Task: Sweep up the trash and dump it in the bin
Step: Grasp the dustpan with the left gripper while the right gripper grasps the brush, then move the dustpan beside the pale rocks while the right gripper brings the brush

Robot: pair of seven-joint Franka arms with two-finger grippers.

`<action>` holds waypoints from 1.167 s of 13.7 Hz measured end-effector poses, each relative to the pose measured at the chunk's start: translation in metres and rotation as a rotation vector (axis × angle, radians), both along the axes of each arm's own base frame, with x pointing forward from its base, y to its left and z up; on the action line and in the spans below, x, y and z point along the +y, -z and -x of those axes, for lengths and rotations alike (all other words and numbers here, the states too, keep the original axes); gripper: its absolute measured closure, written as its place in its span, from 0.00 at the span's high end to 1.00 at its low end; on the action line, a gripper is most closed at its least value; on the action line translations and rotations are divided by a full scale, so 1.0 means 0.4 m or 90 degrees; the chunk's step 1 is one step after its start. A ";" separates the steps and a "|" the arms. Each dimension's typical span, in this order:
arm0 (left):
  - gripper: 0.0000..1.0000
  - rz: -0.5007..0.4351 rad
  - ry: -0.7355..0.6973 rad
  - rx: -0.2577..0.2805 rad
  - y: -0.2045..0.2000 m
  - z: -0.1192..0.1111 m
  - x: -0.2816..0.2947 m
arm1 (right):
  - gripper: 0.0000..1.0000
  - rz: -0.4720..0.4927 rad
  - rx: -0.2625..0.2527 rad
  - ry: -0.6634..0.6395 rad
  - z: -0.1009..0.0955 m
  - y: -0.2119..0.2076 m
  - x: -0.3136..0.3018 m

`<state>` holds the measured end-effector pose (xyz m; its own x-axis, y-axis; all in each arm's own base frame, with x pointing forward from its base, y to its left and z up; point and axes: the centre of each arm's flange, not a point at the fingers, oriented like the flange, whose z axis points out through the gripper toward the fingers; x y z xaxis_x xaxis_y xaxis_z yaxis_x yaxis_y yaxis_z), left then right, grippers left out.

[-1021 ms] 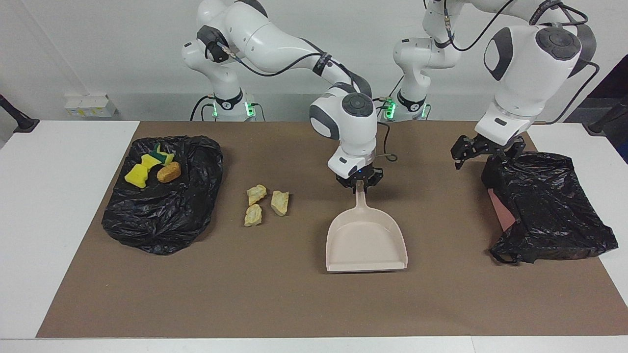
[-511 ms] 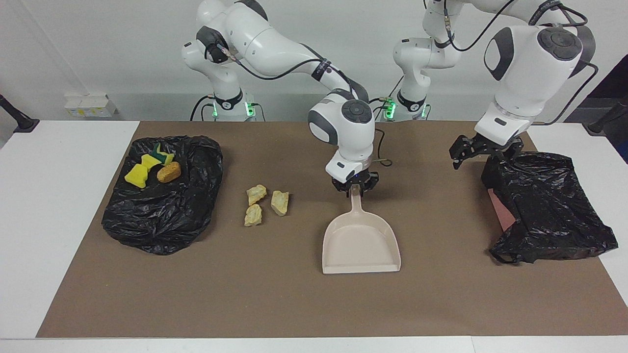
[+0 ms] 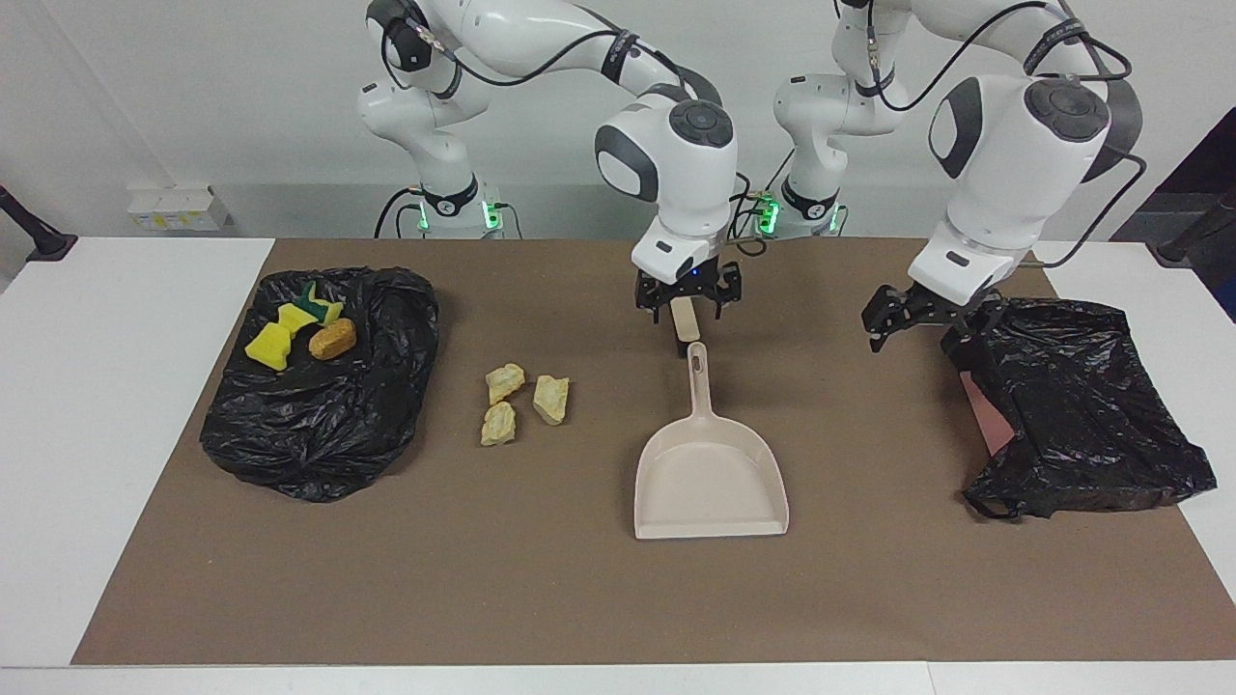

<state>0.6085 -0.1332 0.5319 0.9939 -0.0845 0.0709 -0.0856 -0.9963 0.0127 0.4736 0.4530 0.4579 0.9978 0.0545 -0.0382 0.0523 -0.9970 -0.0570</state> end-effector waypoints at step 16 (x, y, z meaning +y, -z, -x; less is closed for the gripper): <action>0.78 0.011 -0.078 0.033 0.440 0.185 -0.508 | 1.00 -0.037 0.028 -0.082 0.454 0.311 0.007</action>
<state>0.5344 -0.3365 0.3561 0.9991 0.0389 0.0195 0.0383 -0.9988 0.0314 0.2922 0.4559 0.3336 0.9798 0.1852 -0.0749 0.1757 -0.9773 -0.1188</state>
